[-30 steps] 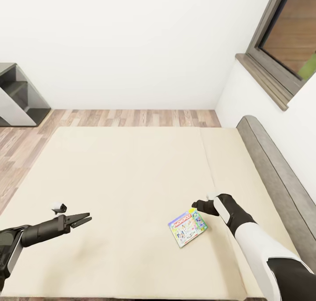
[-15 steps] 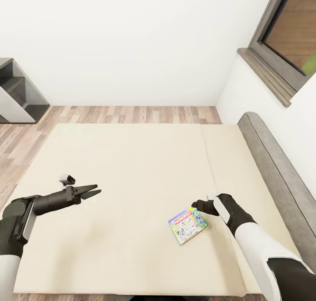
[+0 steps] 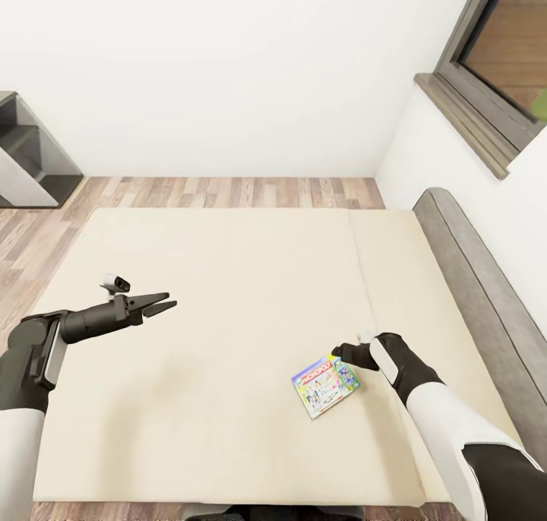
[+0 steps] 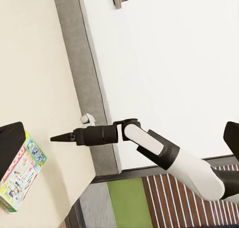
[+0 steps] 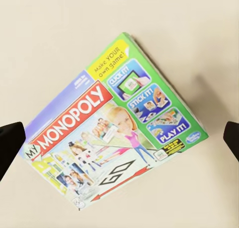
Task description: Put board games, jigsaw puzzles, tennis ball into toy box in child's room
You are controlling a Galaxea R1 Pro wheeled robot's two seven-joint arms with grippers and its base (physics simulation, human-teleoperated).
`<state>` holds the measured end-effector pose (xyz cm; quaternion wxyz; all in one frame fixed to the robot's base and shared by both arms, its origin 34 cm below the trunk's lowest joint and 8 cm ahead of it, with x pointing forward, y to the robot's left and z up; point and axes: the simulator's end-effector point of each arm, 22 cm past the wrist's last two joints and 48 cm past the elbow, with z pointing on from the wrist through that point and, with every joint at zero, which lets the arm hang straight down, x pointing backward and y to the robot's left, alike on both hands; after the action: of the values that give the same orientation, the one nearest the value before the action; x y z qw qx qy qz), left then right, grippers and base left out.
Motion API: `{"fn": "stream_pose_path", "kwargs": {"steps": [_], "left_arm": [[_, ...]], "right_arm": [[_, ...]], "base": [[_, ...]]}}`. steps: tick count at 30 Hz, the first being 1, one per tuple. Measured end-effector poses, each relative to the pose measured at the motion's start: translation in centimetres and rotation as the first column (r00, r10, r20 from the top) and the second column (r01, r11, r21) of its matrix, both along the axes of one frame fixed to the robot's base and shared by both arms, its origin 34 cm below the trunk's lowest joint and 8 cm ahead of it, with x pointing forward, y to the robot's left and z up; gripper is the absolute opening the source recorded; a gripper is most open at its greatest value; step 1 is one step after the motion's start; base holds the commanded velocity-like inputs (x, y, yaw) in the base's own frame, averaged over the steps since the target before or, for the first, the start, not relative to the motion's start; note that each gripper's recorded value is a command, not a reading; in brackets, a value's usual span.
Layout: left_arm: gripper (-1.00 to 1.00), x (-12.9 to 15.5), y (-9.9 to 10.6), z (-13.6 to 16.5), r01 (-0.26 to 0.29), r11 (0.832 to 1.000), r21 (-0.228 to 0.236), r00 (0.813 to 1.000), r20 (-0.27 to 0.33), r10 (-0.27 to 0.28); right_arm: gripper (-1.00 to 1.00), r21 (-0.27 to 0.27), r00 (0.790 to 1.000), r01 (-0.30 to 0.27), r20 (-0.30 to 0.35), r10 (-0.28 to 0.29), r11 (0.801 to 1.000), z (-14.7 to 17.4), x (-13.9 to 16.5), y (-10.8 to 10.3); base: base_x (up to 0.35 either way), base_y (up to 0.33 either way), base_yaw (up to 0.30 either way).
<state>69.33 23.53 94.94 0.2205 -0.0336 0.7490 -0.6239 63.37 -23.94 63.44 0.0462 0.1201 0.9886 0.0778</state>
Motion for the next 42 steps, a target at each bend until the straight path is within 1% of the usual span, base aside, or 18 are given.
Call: {"fn": "stream_pose_path", "kwargs": {"steps": [21, 29, 42], "left_arm": [[1.0, -0.3, 0.0, -2.0, -0.002, 1.0, -0.001, 0.999, -0.033, 0.002], [1.0, -0.4, 0.2, -2.8, -0.005, 1.0, -0.001, 0.999, -0.045, 0.005], [1.0, -0.6, 0.1, -4.1, -0.003, 1.0, 0.001, 0.998, -0.068, 0.003]], "right_arm": [[1.0, -0.008, 1.0, 0.002, -0.02, -0.002, 1.0, -1.5, -0.5, -0.6], [1.0, -0.007, 1.0, 0.001, -0.006, -0.001, 1.0, -1.4, 0.9, -0.5], [1.0, -0.005, 1.0, 0.001, -0.017, -0.001, 1.0, -2.2, 0.8, -0.4]], "base": [[0.0, 0.0, 0.0], [0.0, 0.0, 0.0], [0.0, 0.0, 0.0]]}}
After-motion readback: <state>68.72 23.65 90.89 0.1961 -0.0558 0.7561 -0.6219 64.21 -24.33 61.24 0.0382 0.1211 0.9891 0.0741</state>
